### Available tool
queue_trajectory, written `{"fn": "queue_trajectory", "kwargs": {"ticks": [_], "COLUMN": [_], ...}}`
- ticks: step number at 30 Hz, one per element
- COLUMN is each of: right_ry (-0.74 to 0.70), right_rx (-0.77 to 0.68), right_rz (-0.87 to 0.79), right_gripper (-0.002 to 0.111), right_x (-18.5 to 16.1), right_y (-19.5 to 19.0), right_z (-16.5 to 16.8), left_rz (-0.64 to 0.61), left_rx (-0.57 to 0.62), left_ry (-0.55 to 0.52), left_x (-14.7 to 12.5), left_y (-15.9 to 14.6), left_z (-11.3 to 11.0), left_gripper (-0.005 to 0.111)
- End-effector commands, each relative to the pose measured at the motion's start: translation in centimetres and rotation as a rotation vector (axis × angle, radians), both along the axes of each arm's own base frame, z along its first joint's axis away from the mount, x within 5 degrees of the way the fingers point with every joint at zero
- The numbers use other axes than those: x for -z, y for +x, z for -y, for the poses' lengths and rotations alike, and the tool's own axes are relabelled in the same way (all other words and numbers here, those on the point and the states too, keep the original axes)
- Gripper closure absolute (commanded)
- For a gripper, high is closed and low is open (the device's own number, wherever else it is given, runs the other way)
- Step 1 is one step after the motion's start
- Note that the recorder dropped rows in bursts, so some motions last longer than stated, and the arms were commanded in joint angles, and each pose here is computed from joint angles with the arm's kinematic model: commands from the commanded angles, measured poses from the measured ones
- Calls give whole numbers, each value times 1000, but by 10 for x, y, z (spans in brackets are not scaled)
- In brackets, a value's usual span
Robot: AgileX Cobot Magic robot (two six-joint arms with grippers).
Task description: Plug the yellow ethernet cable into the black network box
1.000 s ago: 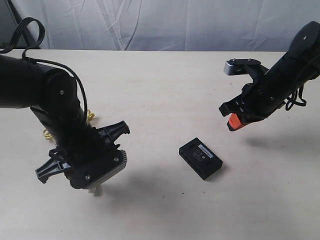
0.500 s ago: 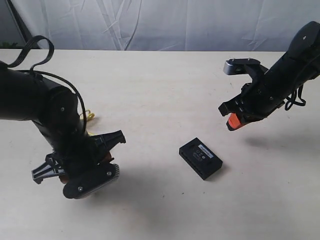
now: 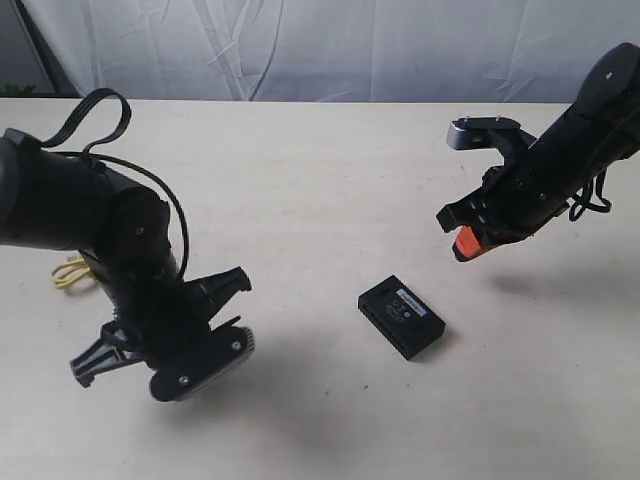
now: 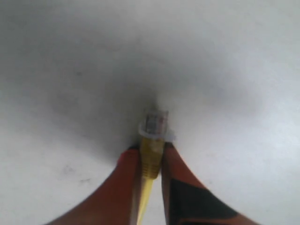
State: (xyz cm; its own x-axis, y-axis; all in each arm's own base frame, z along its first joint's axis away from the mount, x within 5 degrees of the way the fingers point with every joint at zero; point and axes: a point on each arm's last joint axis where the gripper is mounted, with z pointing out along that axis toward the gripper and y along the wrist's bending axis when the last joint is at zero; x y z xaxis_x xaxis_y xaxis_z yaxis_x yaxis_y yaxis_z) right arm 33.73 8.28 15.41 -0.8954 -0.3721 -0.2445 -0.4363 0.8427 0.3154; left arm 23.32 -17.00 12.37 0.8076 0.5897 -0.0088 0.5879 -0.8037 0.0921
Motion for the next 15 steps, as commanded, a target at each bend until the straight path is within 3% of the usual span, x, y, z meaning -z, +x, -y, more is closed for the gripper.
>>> {"fn": "queue_trajectory", "kwargs": {"ticks": [1, 2, 10, 15], "right_ry": [2, 2, 5, -16], "right_rx": [2, 2, 9, -7], "right_rz": [12, 12, 17, 13], "right_gripper": [109, 109, 109, 109], "right_x": [-2, -2, -2, -2], "right_y": [0, 0, 0, 0], "right_z": [1, 1, 0, 2], "left_rz": [-5, -10, -80, -137], "left_rx": [-372, -502, -1130, -1389], "left_ry": [-82, -101, -192, -220], "left_x": [-3, -6, -25, -25], "left_y": [8, 10, 25, 24], "left_z": [9, 11, 23, 25], "left_gripper": [107, 107, 107, 107]}}
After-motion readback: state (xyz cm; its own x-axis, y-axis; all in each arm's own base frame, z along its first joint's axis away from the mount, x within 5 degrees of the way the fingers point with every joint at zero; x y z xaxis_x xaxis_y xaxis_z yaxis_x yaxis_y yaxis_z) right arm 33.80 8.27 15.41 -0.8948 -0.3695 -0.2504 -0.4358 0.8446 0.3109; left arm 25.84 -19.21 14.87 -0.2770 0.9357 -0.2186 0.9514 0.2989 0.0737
